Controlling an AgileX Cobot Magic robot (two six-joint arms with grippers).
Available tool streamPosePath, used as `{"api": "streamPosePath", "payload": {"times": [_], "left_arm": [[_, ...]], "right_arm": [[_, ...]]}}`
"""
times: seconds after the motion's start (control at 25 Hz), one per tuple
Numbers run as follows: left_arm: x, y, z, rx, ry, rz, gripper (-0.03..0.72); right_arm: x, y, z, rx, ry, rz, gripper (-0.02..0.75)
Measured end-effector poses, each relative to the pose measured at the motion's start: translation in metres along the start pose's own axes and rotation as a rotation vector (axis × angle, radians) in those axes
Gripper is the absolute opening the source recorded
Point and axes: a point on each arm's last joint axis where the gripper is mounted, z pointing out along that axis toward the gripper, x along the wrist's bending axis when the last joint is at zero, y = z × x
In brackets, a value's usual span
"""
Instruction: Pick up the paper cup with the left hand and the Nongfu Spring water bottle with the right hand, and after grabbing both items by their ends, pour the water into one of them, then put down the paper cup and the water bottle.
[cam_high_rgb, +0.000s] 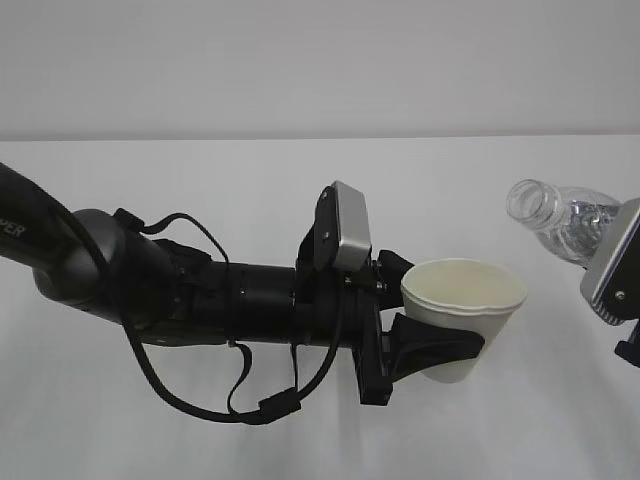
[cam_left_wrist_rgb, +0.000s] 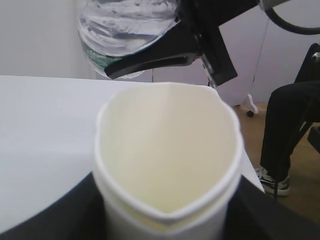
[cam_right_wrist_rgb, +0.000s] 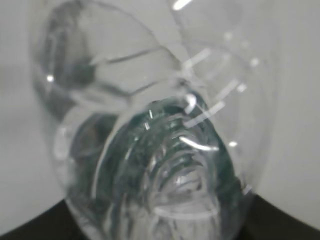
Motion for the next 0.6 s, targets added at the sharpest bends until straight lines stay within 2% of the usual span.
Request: {"api": "streamPosePath", "payload": {"times": [0.6], "left_arm": [[-0.0023, -0.0010, 0.0002, 0.015, -0.029, 0.017, 0.416]], "right_arm": [[-0.0001, -0.0002, 0.0000, 0.002, -0.001, -0.138, 0.365]]}}
